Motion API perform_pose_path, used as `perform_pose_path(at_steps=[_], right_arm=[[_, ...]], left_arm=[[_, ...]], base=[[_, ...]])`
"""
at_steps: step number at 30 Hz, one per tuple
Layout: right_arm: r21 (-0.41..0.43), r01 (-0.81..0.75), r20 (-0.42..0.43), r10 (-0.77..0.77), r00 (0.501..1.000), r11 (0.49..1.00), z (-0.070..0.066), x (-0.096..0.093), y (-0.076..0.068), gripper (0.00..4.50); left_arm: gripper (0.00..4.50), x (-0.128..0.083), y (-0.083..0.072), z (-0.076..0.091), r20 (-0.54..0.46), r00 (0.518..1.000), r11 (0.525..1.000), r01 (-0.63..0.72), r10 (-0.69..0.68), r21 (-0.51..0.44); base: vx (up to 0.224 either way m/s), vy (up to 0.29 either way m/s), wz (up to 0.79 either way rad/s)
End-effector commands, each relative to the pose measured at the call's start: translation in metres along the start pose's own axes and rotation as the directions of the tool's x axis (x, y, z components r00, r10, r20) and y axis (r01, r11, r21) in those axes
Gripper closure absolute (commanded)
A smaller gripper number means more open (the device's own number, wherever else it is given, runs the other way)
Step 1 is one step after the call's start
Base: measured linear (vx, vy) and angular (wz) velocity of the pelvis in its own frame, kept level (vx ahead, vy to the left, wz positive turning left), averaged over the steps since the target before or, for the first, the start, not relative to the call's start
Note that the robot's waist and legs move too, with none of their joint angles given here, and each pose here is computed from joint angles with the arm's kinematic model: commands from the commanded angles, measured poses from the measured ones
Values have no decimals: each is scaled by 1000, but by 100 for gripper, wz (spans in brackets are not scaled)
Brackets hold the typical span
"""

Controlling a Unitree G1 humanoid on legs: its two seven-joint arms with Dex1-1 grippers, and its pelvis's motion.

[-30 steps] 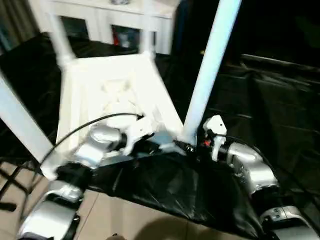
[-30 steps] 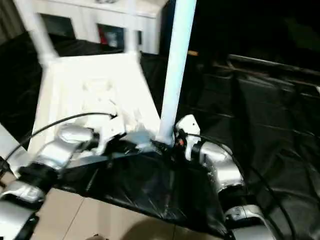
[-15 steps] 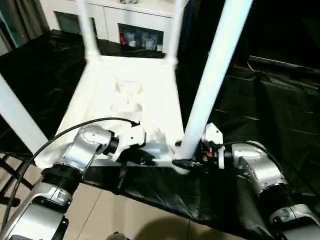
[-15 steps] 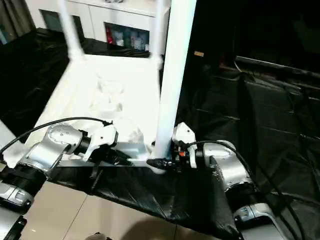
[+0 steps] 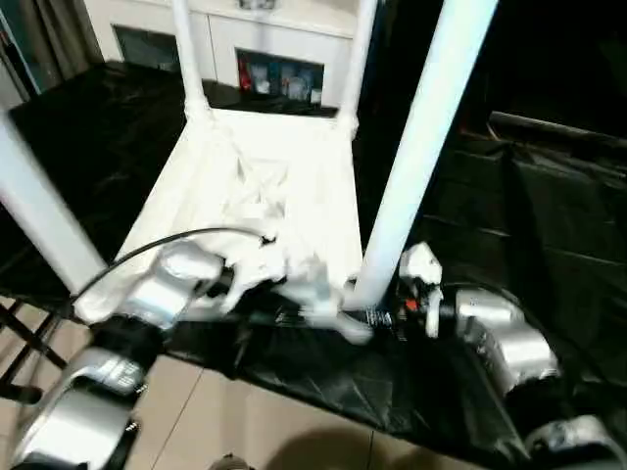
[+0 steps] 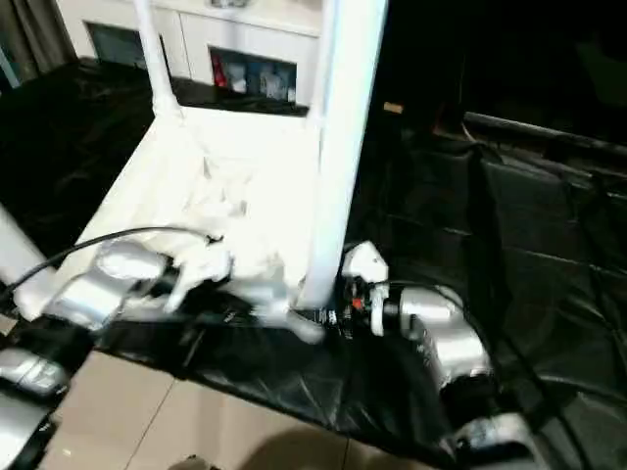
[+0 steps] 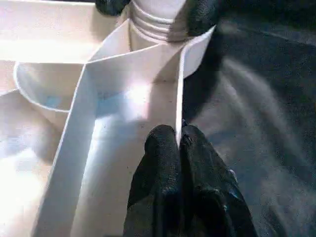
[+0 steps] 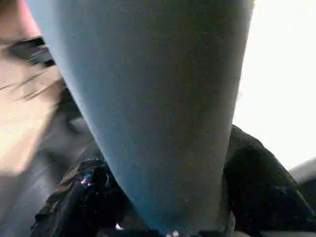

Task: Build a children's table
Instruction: Rotate leg to tighten

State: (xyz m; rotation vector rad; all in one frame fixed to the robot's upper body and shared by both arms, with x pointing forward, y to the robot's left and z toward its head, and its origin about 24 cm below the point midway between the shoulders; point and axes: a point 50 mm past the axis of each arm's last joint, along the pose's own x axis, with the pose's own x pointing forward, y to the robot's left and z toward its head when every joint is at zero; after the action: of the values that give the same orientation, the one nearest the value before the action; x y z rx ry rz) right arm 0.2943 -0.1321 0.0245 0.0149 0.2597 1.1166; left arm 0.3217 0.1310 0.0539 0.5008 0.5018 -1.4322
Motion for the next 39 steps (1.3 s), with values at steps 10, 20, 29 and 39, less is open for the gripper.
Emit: perform_pose_path(at_steps=[10,20,29,39], right_arm=[[208,494,39,-512,858,844,-9,57,2,201],[159,376,143,-399,906,913,9,57,4,111],[-1,83,95,-83,992,997,14,16,-1,97],[-34,-213,-89,209,974,977,7,-5,6,144]], left_arm=[[450,58,2,32,70,970,969,-223,231,-111],[450,54,-4,25,74,982,985,-172,174,-28],[450,23,-9,10,53,998,998,-18,15,58],[450,4,-12,2,33,995,992,95,-97,79]], base=[[0,0,0],[0,0,0],[0,0,0],[0,0,0]])
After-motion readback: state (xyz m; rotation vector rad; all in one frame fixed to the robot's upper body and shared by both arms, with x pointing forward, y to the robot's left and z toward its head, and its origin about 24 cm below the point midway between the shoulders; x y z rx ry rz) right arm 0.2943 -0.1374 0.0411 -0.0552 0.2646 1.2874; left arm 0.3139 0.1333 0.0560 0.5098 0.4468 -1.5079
